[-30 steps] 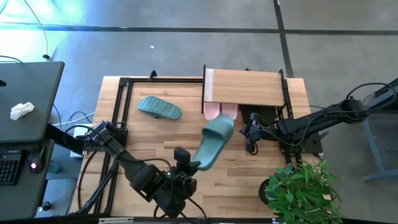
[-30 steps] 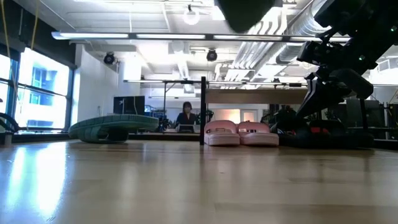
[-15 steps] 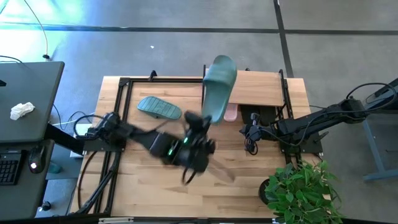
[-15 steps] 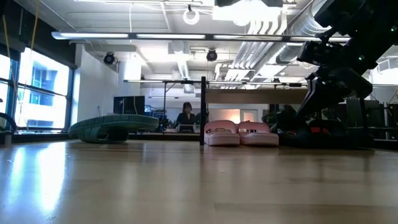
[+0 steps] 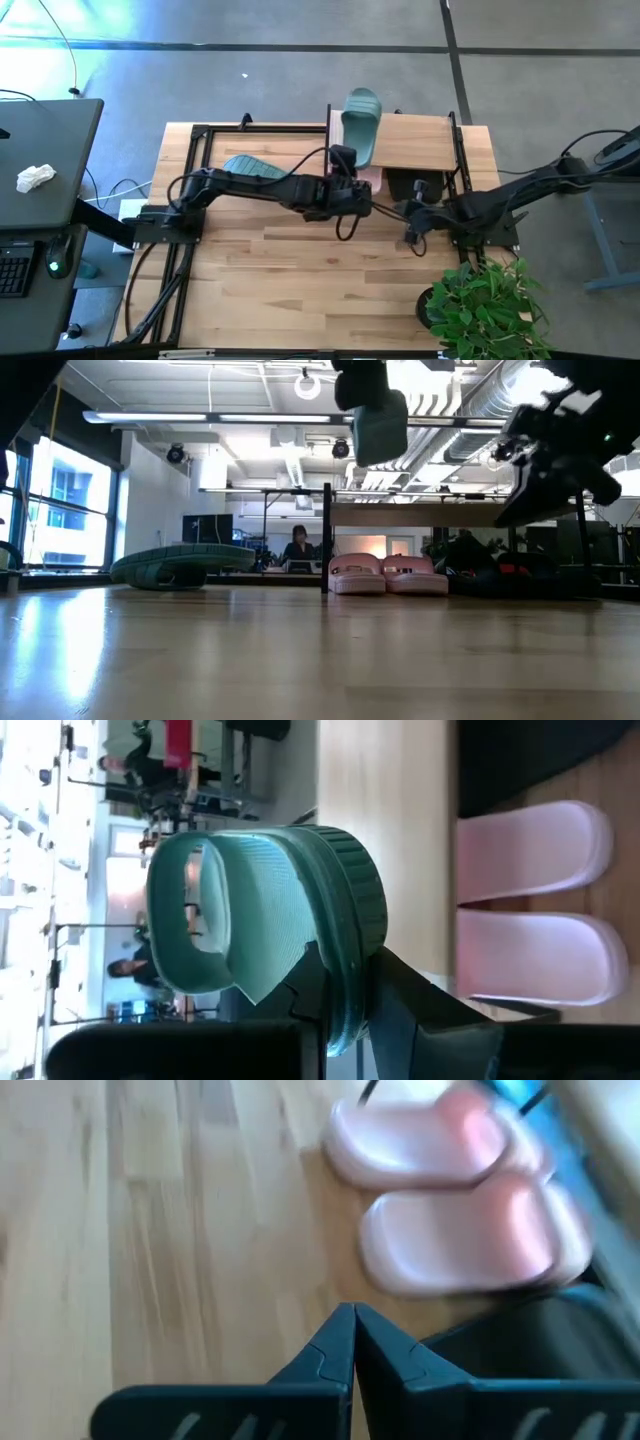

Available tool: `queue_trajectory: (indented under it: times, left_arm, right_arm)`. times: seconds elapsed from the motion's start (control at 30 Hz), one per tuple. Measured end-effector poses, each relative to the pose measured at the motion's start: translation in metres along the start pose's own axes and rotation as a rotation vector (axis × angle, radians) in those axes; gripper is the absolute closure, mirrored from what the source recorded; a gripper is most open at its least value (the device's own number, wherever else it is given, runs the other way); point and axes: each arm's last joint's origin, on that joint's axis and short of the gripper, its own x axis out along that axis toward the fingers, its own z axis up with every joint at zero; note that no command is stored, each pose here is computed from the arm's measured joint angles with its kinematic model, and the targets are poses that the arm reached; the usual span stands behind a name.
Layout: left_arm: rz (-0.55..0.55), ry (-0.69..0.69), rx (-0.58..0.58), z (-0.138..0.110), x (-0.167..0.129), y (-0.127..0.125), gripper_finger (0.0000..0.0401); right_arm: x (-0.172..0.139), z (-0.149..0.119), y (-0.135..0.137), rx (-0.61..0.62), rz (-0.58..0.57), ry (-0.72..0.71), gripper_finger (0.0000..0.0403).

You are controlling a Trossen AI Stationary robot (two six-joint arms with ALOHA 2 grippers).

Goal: Pick and place slides into the shelf
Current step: Put the right green slipper on the shelf

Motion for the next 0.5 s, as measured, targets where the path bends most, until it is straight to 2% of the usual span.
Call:
queue_trajectory:
  times: [0.23,0.37,0.5]
  left_arm:
    - [-0.005,0.002,0.018,0.006,0.013,-0.012,0.0371]
    - [0.012,-0.007,0.018,0.010,0.020,-0.013,0.0371]
    - [0.043,-0.029,0.010,0.016,0.029,-0.012,0.0372]
  right_arm:
    - [-0.047,-0.001,-0.026,0.046,0.011,-0.250,0.0403]
    - [-0.076,-0.006,-0.046,0.175,0.066,-0.448,0.0403]
    - [-0.098,-0.015,-0.065,0.354,0.126,-0.625,0.0403]
